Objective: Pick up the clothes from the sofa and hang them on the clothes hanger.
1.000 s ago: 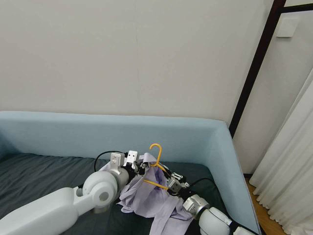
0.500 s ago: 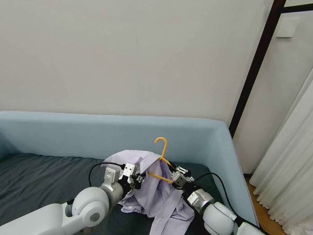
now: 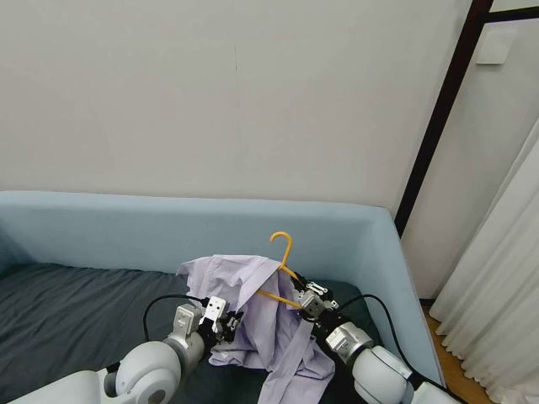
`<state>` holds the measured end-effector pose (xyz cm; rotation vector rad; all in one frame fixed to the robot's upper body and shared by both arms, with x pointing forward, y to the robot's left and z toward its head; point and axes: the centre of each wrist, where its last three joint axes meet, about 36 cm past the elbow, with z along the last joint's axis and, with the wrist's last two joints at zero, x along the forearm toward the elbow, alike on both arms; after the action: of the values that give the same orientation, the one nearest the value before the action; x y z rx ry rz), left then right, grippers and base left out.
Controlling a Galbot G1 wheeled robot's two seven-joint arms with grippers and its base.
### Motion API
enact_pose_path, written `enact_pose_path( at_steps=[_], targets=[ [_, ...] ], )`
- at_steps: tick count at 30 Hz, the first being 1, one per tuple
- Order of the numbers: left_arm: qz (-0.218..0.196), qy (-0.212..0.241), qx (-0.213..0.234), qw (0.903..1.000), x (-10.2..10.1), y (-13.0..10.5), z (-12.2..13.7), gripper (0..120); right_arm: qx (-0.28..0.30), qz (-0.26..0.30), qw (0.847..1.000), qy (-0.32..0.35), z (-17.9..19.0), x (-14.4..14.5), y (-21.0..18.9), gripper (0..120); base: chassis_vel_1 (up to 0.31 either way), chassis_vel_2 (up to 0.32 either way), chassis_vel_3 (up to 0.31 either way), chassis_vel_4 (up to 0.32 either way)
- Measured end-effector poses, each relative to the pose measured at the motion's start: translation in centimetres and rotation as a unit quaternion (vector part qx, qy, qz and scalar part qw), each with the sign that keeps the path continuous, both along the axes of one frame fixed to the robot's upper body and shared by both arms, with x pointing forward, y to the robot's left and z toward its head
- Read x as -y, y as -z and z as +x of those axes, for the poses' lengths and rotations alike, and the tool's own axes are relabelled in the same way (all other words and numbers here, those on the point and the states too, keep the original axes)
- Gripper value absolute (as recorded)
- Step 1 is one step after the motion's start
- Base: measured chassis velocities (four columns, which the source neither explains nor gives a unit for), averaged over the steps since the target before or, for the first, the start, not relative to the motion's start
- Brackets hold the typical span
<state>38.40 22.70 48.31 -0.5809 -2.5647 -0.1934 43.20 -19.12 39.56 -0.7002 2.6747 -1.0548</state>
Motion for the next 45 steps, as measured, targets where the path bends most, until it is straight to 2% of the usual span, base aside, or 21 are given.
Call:
enact_pose_path(
  at_steps=[4, 7, 8, 11, 13, 14, 15, 16, 18, 19, 20, 21, 23, 26, 28, 31, 33, 35, 37, 41, 45],
  targets=[
    [0.016, 0.017, 0.033, 0.9992, -0.9, -0.4, -0.8, 39, 0.012, -0.003, 1.000, 0.002, 0.2, 0.5, 0.1, 5, 0.000, 0.000, 0.000, 0.000],
    [0.008, 0.042, 0.095, 0.9946, -2.9, -0.8, -1.8, 54, 0.019, -0.005, 1.000, 0.005, 0.4, 1.0, 0.4, 5, 0.000, 0.000, 0.000, 0.000],
    [0.008, 0.042, 0.095, 0.9946, -2.9, -0.8, -1.8, 54, 0.019, -0.005, 1.000, 0.005, 0.4, 1.0, 0.4, 5, 0.000, 0.000, 0.000, 0.000],
    [-0.002, 0.088, 0.166, 0.9822, -5.1, -1.9, -1.6, 65, 0.026, -0.009, 1.000, 0.007, 0.6, 1.7, 0.7, 5, 0.000, 0.000, 0.000, 0.000],
    [-0.002, 0.088, 0.166, 0.9822, -5.1, -1.9, -1.6, 65, 0.026, -0.009, 1.000, 0.007, 0.6, 1.7, 0.7, 5, 0.000, 0.000, 0.000, 0.000],
    [-0.012, 0.174, 0.242, 0.9544, -8.0, -3.9, -0.1, 79, 0.033, -0.015, 0.999, 0.008, 0.6, 2.5, 0.9, 5, 0.000, 0.000, 0.000, 0.000],
    [-0.013, 0.201, 0.258, 0.9449, -8.8, -4.7, 0.4, 84, 0.035, -0.015, 0.999, 0.009, 0.6, 2.6, 0.9, 5, 0.000, 0.000, 0.000, 0.000],
    [-0.013, 0.201, 0.258, 0.9449, -8.8, -4.7, 0.4, 84, 0.035, -0.015, 0.999, 0.009, 0.6, 2.6, 0.9, 5, 0.000, 0.000, 0.000, 0.000],
    [-0.016, 0.265, 0.285, 0.9210, -10.6, -6.5, 1.6, 92, 0.037, -0.016, 0.999, 0.011, 0.6, 2.9, 0.8, 5, 0.000, 0.000, 0.000, 0.000],
    [-0.015, 0.283, 0.288, 0.9147, -11.1, -7.0, 1.9, 97, 0.038, -0.017, 0.999, 0.012, 0.6, 3.0, 0.7, 5, 0.000, 0.000, 0.000, 0.000],
    [-0.015, 0.283, 0.288, 0.9147, -11.1, -7.0, 1.9, 97, 0.038, -0.017, 0.999, 0.012, 0.6, 3.0, 0.7, 5, 0.000, 0.000, 0.000, 0.000],
    [-0.008, 0.328, 0.295, 0.8975, -12.3, -8.5, 2.9, 99, 0.042, -0.017, 0.999, 0.010, 0.7, 3.0, 0.6, 5, 0.000, 0.000, 0.000, 0.000],
    [0.001, 0.347, 0.294, 0.8905, -13.5, -9.6, 4.1, 100, 0.050, -0.019, 0.999, 0.005, 0.7, 3.0, 0.3, 5, 0.000, 0.000, 0.000, 0.000],
    [0.004, 0.345, 0.293, 0.8915, -14.3, -10.4, 5.2, 100, 0.057, -0.022, 0.998, 0.001, 0.7, 3.0, 0.1, 5, 0.000, 0.000, 0.000, 0.000],
    [-0.002, 0.341, 0.280, 0.8977, -15.6, -11.2, 7.8, 100, 0.071, -0.032, 0.997, -0.004, 0.7, 3.5, -0.2, 5, 0.000, 0.000, 0.000, 0.000],
    [-0.008, 0.346, 0.270, 0.8983, -15.7, -11.0, 9.3, 100, 0.078, -0.038, 0.996, -0.006, 0.7, 3.9, -0.4, 5, 0.000, 0.000, 0.000, 0.000],
    [-0.019, 0.361, 0.263, 0.8944, -15.2, -11.0, 11.5, 100, 0.097, -0.052, 0.994, -0.010, 0.8, 4.7, -0.8, 5, 0.000, 0.000, 0.000, 0.000],
    [-0.028, 0.396, 0.250, 0.8829, -14.0, -11.7, 14.0, 100, 0.124, -0.073, 0.989, -0.017, 1.1, 5.5, -1.4, 5, 0.000, 0.000, 0.000, 0.000],
    [-0.029, 0.409, 0.243, 0.8790, -13.5, -11.8, 14.6, 100, 0.131, -0.079, 0.988, -0.019, 1.2, 5.8, -1.6, 5, 0.000, 0.000, 0.000, 0.000],
    [-0.020, 0.445, 0.212, 0.8697, -11.7, -11.5, 17.2, 100, 0.152, -0.097, 0.983, -0.025, 1.6, 6.7, -2.2, 5, 0.000, 0.000, 0.000, 0.000],
    [0.014, 0.490, 0.187, 0.8512, -10.1, -12.1, 20.4, 100, 0.162, -0.108, 0.981, -0.029, 1.9, 7.4, -2.7, 5, 0.000, 0.000, 0.000, 0.000]
  ],
)
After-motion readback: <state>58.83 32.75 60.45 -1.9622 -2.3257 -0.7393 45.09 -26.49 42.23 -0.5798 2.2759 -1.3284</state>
